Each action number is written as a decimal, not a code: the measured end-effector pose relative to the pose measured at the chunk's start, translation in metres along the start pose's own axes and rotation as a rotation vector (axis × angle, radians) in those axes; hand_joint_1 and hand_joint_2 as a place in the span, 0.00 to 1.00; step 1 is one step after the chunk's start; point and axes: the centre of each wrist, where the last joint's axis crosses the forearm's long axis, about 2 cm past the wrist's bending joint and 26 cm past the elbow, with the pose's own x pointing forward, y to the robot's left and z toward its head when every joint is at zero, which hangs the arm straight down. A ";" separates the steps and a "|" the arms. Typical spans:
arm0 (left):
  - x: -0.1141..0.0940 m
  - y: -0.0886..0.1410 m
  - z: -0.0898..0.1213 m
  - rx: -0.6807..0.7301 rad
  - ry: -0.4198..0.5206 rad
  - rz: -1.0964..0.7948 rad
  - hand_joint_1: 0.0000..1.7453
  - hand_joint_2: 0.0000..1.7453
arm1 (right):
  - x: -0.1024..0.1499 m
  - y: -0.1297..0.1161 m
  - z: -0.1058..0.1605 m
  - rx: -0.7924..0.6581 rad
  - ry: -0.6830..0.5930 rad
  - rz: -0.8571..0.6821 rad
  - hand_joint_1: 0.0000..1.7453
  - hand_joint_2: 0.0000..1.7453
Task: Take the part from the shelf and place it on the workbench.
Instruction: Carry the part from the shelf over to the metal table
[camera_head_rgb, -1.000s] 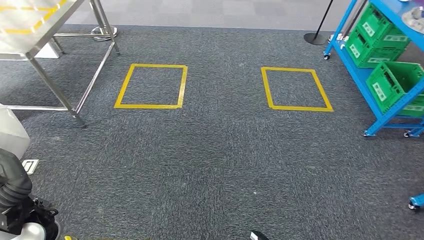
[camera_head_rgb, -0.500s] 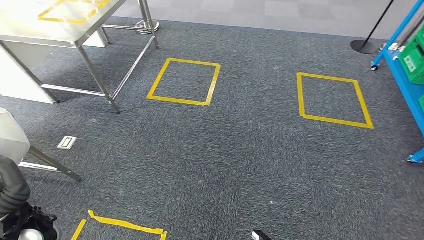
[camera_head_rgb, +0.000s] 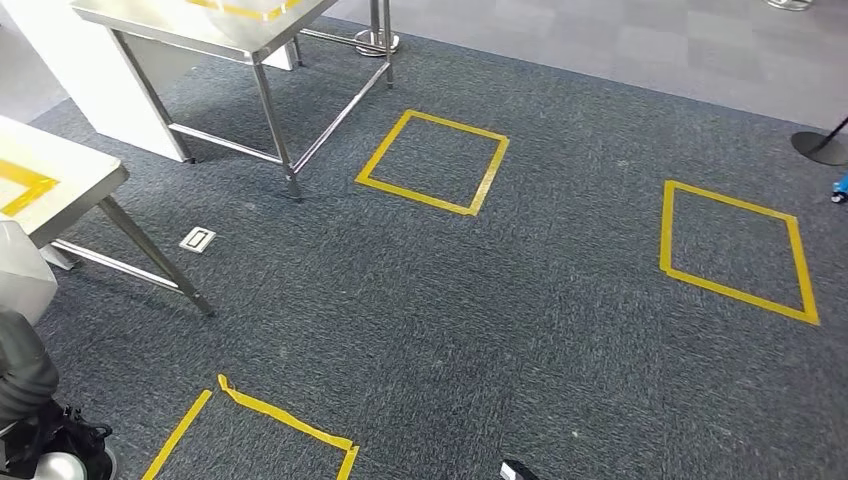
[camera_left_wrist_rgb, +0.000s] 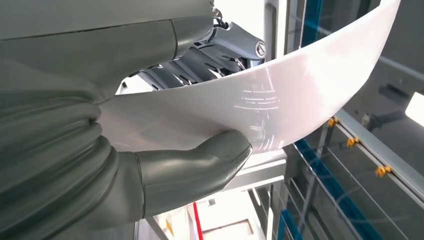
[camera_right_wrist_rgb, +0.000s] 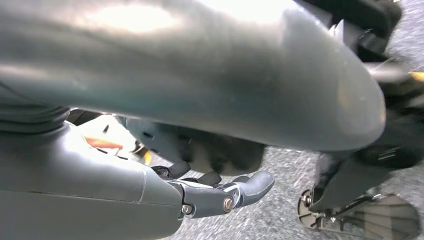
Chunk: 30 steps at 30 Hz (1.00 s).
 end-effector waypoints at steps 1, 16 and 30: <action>0.000 0.000 0.000 0.000 0.001 0.000 1.00 1.00 | -0.001 0.000 0.000 0.000 0.003 0.000 0.00 0.00; -0.004 -0.004 -0.010 0.023 -0.014 -0.007 1.00 1.00 | -0.002 0.003 -0.001 -0.006 -0.006 -0.009 0.00 0.00; -0.002 -0.005 -0.018 0.019 -0.041 0.005 1.00 1.00 | 0.000 0.004 0.000 -0.002 -0.021 -0.022 0.00 0.00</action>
